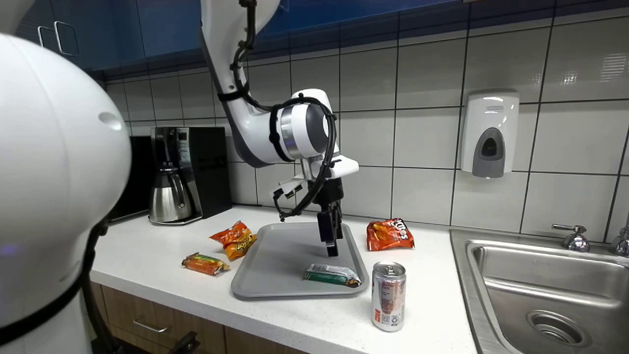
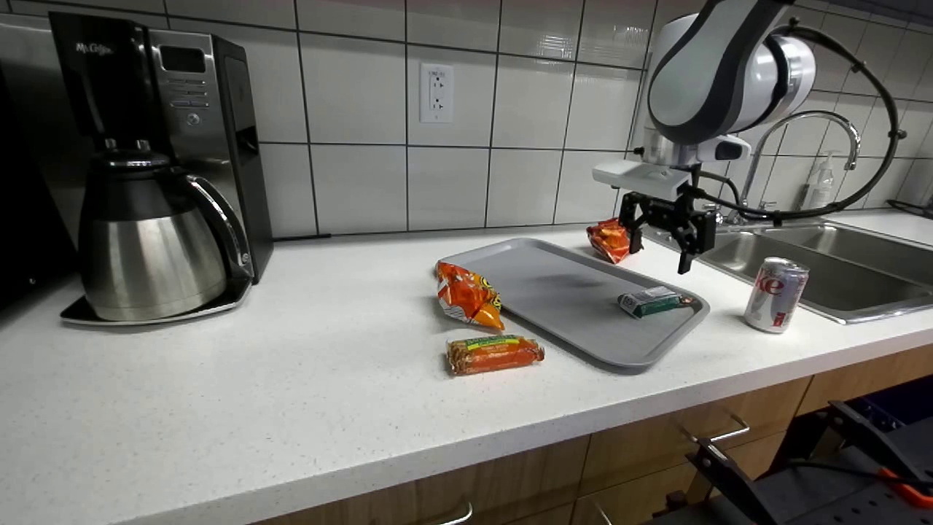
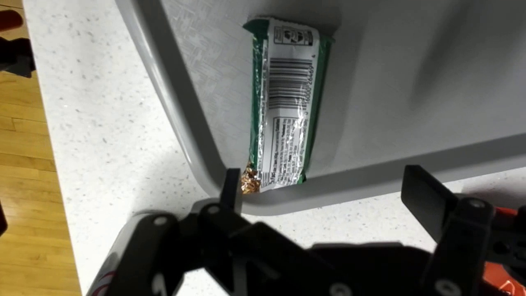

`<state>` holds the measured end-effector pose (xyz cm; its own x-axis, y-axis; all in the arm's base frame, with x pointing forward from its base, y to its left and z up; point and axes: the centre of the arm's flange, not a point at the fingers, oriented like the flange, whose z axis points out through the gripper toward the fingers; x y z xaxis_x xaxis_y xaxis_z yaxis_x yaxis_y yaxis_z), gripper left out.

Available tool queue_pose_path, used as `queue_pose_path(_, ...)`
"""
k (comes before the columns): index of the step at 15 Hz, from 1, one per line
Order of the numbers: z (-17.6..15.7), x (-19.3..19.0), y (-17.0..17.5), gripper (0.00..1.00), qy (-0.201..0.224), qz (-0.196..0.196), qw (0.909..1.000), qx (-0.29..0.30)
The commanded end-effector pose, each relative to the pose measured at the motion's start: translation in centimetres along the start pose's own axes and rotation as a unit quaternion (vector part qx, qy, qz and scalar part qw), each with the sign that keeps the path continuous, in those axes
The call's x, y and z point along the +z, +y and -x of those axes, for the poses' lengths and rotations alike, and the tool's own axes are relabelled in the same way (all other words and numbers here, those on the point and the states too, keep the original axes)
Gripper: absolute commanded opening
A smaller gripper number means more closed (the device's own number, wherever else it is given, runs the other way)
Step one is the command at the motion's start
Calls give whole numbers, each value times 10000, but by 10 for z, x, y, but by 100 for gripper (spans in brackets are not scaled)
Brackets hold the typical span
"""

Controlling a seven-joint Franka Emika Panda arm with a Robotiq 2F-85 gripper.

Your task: Pick up the green candy bar and put it on the gray tray, pick up the orange candy bar and put it on the gray tray

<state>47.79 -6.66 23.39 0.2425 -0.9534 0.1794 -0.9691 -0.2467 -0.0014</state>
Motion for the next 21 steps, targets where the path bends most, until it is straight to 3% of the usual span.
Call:
queue_pose_path(1,0,-3,0,100,-2,-10,10000,5)
queue_pose_path(9,4,-6,3,100,-14,-75,10000,-44)
queue_pose_path(21,83,-38,10,100,-281,-416,9972,-557)
